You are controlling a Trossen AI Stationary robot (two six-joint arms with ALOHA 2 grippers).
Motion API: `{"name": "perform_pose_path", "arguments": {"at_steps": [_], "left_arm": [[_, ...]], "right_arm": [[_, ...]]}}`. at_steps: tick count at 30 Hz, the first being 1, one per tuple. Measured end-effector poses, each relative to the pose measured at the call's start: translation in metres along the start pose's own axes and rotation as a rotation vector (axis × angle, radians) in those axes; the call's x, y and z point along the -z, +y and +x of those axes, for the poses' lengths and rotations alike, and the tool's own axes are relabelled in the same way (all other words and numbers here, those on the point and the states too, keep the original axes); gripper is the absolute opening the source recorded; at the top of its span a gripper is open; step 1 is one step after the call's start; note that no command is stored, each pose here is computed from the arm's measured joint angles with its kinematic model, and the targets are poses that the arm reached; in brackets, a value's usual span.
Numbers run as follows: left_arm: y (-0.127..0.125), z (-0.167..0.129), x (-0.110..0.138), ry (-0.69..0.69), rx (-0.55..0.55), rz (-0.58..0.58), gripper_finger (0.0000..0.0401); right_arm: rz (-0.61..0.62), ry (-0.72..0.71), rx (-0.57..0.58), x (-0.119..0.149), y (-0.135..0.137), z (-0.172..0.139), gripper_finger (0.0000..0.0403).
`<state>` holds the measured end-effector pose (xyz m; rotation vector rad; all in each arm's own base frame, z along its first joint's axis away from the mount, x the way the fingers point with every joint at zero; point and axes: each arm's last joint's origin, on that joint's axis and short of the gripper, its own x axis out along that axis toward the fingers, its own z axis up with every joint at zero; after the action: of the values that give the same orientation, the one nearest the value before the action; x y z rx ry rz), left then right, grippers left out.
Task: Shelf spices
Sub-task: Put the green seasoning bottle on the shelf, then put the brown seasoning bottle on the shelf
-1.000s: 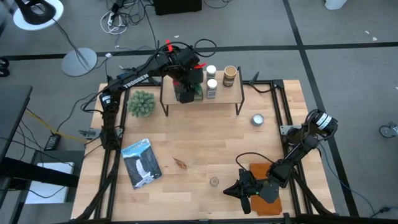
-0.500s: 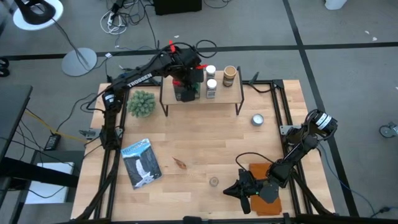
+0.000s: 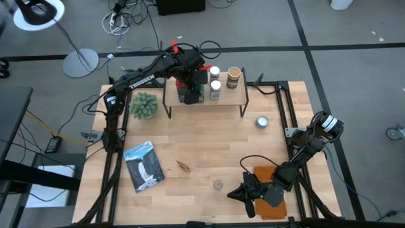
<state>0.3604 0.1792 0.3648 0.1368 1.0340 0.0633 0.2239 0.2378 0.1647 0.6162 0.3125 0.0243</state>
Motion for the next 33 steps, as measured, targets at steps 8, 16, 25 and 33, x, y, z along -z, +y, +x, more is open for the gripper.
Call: {"name": "perform_pose_path", "arguments": {"at_steps": [8,16,25,33], "left_arm": [[0.0,-0.007,-0.004,-0.025,-0.011,0.005,0.0266],[0.0,-0.026,-0.009,-0.055,-0.027,0.012,0.0267],[-0.01,-0.056,-0.014,-0.219,0.154,0.031,0.0267],[-0.06,-0.073,-0.032,-0.333,0.168,0.106,0.0267]], "right_arm": [[0.0,0.0,0.0,0.0,0.0,0.0,0.0006],[-0.001,0.0,0.001,0.0,0.0,0.0,0.0005],[0.0,0.0,0.0,0.0,0.0,0.0,0.0004],[-0.002,0.003,-0.006,0.001,0.001,-0.001,0.0005]]}}
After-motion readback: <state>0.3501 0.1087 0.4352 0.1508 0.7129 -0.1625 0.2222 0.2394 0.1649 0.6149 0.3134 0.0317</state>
